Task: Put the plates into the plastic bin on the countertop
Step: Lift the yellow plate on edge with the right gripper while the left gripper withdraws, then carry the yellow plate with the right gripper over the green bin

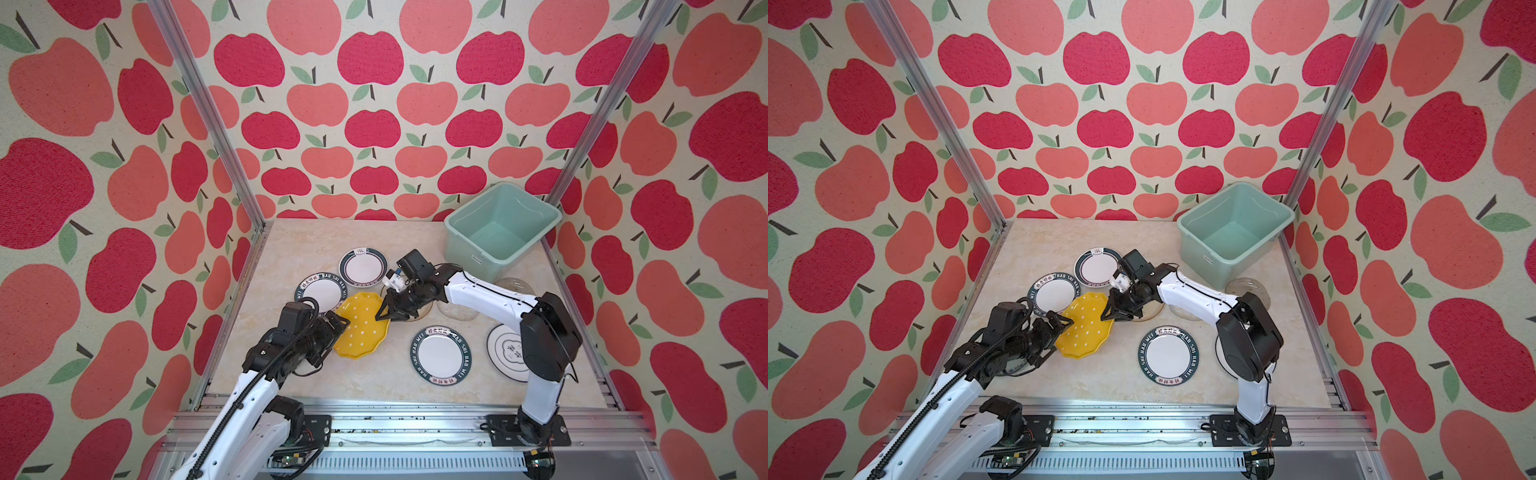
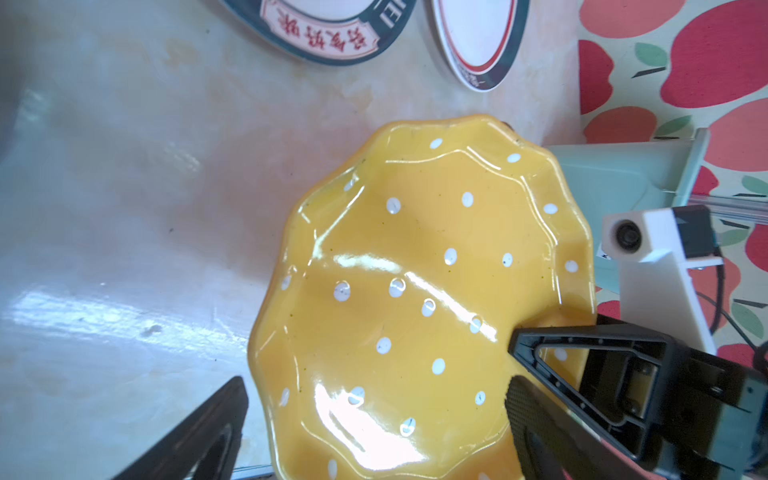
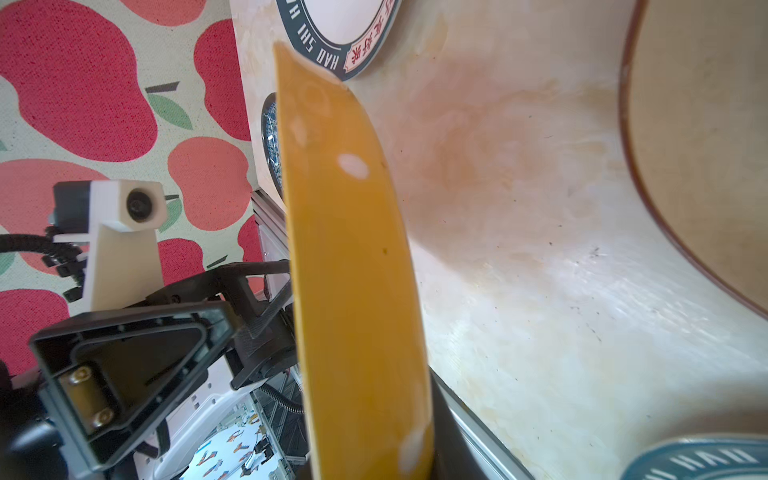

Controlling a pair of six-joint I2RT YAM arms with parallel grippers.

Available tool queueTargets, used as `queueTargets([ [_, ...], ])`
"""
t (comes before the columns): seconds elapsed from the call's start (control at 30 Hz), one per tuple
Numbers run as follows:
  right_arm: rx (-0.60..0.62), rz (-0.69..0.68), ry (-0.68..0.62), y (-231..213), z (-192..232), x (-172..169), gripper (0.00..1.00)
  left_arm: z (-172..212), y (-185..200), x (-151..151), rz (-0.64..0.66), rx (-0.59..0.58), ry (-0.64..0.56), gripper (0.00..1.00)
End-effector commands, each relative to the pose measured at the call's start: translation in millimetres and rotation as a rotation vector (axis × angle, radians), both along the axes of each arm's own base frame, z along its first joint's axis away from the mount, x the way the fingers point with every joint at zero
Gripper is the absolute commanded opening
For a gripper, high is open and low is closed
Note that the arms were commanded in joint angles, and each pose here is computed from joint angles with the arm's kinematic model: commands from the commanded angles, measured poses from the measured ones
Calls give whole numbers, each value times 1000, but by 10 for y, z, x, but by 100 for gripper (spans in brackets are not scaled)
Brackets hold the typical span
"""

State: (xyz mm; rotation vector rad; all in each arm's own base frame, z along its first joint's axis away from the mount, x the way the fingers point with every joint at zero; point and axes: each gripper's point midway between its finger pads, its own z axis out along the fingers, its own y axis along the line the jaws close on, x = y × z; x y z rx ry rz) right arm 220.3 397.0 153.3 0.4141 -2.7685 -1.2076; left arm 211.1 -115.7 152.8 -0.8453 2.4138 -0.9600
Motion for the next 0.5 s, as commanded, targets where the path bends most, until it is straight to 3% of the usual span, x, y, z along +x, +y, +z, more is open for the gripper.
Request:
queueTargets([
  [0.0,102,24,-105,-124,619,113,0,373,78,141,1,60,-162,99],
  [0.2,168,-84,-199,-489,1164,588,0,921,13,336,-68,100,-337,99],
  [0.47,258,-342,-376,-1309,1992,1451,0,1448,-400,701,-234,145,-452,99],
])
